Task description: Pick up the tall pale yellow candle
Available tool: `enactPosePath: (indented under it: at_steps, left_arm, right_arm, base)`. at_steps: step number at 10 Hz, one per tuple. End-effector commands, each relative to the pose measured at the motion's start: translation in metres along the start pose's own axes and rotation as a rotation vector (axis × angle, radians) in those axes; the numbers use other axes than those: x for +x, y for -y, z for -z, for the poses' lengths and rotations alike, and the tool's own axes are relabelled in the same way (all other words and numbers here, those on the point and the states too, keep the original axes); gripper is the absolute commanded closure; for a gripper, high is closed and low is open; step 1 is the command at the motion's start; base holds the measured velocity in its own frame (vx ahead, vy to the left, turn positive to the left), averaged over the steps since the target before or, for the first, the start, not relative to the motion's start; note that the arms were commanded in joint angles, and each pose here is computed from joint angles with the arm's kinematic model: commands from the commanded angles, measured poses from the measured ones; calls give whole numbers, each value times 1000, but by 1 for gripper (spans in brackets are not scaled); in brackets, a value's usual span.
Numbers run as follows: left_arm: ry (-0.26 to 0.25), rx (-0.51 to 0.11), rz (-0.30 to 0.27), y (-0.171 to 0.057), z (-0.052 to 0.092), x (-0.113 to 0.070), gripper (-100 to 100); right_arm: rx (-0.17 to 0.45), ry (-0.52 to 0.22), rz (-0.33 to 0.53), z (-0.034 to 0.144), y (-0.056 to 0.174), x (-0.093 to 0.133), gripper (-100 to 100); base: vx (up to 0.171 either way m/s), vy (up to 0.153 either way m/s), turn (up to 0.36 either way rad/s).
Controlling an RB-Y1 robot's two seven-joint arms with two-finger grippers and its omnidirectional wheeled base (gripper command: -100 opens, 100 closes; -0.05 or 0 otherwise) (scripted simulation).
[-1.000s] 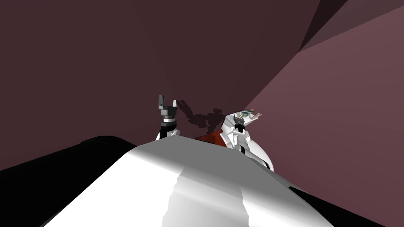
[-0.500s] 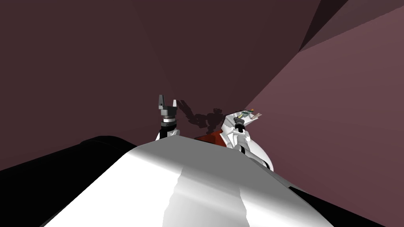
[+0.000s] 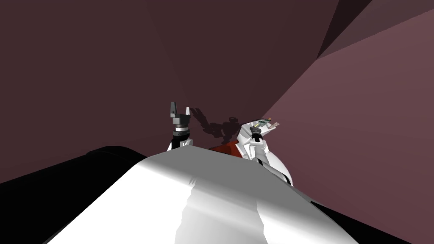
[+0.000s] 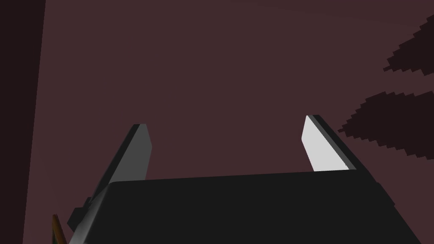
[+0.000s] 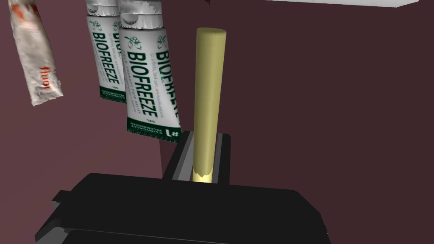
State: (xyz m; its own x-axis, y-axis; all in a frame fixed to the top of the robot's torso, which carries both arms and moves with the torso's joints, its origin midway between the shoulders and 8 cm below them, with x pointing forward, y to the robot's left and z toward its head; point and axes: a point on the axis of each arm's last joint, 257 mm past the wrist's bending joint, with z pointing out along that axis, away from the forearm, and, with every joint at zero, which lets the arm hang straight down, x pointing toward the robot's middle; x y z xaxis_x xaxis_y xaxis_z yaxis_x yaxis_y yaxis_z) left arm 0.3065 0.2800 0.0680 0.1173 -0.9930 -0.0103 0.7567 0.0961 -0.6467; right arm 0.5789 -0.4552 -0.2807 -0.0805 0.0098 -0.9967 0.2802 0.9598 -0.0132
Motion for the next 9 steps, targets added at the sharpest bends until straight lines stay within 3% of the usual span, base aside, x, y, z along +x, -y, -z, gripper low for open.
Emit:
enactPosePath:
  at_steps: [1, 3, 5, 6, 9]
  left_arm:
    - [0, 0, 0, 0, 0, 0, 0]
    - [0, 0, 0, 0, 0, 0, 0]
    - [0, 0, 0, 0, 0, 0, 0]
    - [0, 0, 0, 0, 0, 0, 0]
    - [0, 0, 0, 0, 0, 0, 0]
  right_arm:
    - [-4, -39, 45, 9, 1, 12, 100]
    - [-13, -69, 66, 8, -7, 19, 100]
    - [-11, -70, 11, 8, -7, 19, 100]
    - [-12, -95, 70, 16, -8, 27, 100]
    - [-8, -117, 32, 16, -14, 31, 100]
  base:
    - [18, -41, 28]
    - [11, -46, 8]
    - [2, 0, 2]
    - [13, -40, 21]
    - [7, -32, 10]
